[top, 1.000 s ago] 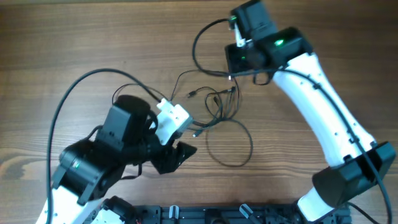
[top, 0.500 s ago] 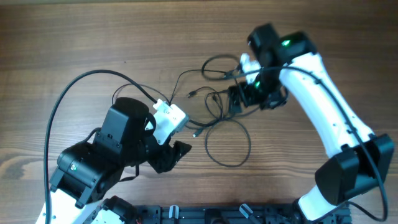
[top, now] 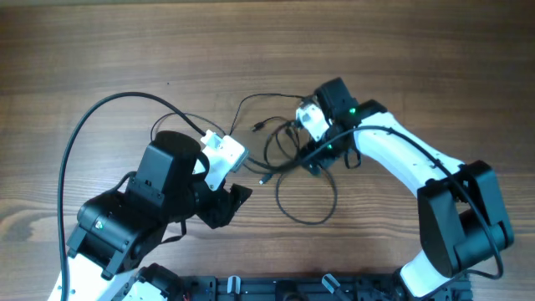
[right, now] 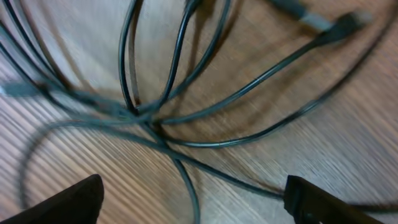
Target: Untangle cables
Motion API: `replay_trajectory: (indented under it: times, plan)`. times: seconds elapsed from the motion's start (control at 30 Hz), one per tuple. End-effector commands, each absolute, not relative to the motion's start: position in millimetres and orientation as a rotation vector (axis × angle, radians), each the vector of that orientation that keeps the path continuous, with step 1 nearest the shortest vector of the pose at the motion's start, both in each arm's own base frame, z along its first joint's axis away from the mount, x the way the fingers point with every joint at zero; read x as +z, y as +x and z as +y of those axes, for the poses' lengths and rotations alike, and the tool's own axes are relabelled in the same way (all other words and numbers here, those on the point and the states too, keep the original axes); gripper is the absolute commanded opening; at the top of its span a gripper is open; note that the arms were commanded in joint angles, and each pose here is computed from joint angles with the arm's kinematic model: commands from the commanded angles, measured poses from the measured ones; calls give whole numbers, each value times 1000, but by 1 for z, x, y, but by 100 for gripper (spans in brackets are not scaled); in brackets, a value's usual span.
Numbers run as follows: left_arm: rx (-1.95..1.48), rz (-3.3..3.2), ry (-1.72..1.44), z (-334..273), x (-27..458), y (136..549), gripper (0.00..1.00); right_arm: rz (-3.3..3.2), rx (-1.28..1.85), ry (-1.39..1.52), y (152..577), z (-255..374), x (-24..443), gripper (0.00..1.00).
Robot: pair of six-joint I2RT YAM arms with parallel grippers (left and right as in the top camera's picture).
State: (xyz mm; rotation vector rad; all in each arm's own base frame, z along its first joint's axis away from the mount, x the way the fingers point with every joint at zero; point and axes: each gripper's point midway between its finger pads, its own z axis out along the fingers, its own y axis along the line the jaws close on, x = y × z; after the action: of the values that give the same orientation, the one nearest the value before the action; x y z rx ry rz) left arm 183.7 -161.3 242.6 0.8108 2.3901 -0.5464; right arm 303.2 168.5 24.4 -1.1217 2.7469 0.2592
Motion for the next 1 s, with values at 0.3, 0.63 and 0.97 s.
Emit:
replay_trajectory:
  times: [0.3, 0.63, 0.97]
  plan:
    - [-540, 2395, 797, -161, 242, 185, 63, 2643, 143, -1321, 303, 156, 1, 72]
    - [-548, 2380, 796, -163, 244, 187, 63, 2659, 143, -1283, 293, 151, -17, 37]
    - [-557, 2375, 799, -164, 245, 187, 64, 2722, 165, -1057, 309, 159, 16, 4]
